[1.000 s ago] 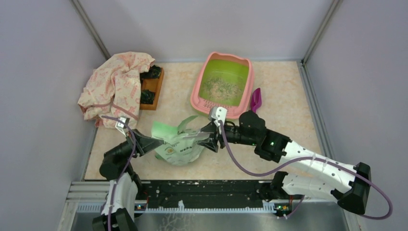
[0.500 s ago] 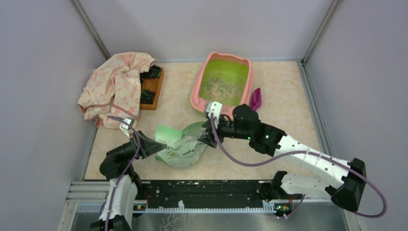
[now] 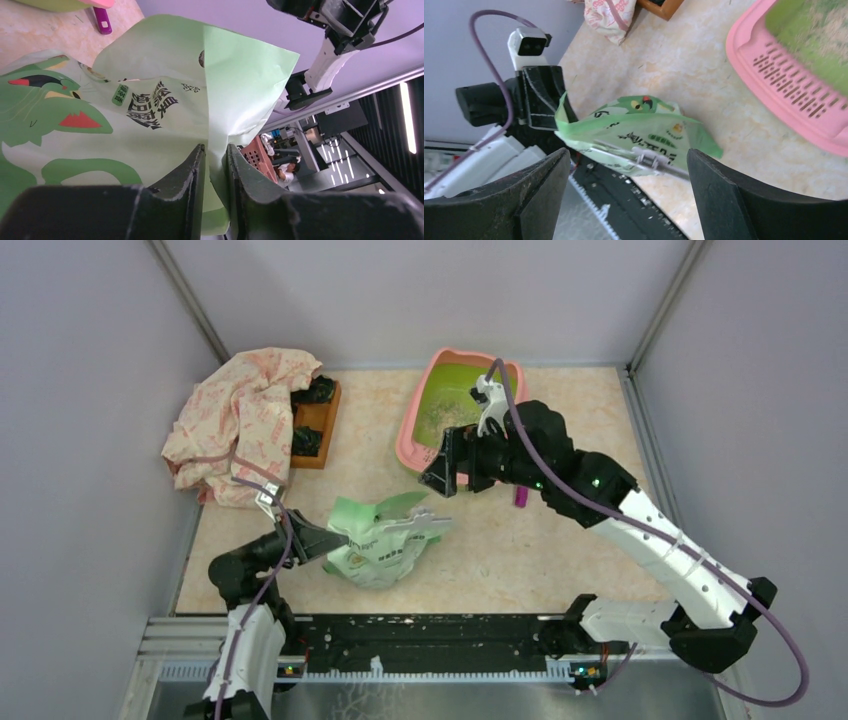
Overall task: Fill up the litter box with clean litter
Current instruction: Adjust the cat litter bag at the center of the board.
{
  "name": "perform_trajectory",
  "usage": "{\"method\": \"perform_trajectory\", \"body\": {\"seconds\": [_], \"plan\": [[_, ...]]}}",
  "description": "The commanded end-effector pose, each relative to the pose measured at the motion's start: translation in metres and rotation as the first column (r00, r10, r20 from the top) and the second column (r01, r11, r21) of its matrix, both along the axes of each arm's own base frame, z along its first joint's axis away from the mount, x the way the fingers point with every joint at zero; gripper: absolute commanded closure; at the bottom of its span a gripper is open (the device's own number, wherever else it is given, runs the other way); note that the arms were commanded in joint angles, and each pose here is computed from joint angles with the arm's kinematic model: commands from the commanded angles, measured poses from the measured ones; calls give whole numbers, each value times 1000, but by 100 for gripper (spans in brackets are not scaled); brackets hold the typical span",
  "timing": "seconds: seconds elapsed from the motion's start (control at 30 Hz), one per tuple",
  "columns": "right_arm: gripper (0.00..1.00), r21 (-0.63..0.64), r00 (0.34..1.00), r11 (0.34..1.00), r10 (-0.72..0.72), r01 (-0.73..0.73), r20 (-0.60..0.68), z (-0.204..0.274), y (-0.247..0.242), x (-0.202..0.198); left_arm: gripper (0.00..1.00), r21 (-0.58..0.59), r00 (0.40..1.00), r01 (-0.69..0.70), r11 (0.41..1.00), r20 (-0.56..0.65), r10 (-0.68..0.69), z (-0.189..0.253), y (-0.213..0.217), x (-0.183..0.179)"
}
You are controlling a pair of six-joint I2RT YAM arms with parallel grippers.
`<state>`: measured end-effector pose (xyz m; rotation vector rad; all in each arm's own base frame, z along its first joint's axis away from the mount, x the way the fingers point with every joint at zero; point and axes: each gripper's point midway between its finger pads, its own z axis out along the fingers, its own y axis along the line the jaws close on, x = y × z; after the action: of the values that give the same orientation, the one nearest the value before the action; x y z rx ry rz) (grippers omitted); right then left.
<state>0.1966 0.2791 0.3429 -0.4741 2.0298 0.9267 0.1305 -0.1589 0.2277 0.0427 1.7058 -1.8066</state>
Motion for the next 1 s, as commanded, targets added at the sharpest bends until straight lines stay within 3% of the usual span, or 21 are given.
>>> {"method": "perform_trajectory", "body": {"seconds": [0.0, 0.17, 0.37, 0.5, 0.6, 0.73, 0.97], "plan": [[15, -44, 948, 997, -71, 60, -310, -30, -6, -22, 69, 11, 985, -31, 999, -170, 33, -60, 0, 7], [14, 34, 874, 991, -96, 127, -477, -48, 4, -26, 59, 122, 985, -71, 990, -145, 88, -58, 2, 28], [17, -59, 874, 984, -176, 168, -452, -70, 5, -6, 55, 132, 989, -38, 991, -135, 56, -56, -2, 22], [25, -67, 967, 997, -59, 44, -248, -74, 6, 2, 58, 131, 991, -29, 991, -122, 45, -54, -3, 19], [26, 61, 996, 995, 78, -80, 42, -56, 6, -3, 62, 134, 992, -37, 990, -115, 53, -51, -2, 21], [24, 52, 923, 973, 195, -224, 331, -37, 6, -10, 56, 163, 994, -56, 985, -80, 70, -41, -1, 27], [27, -89, 704, 841, 500, -534, 505, -20, 42, -27, 54, 247, 994, -107, 963, 18, 106, -12, 5, 43]]}}
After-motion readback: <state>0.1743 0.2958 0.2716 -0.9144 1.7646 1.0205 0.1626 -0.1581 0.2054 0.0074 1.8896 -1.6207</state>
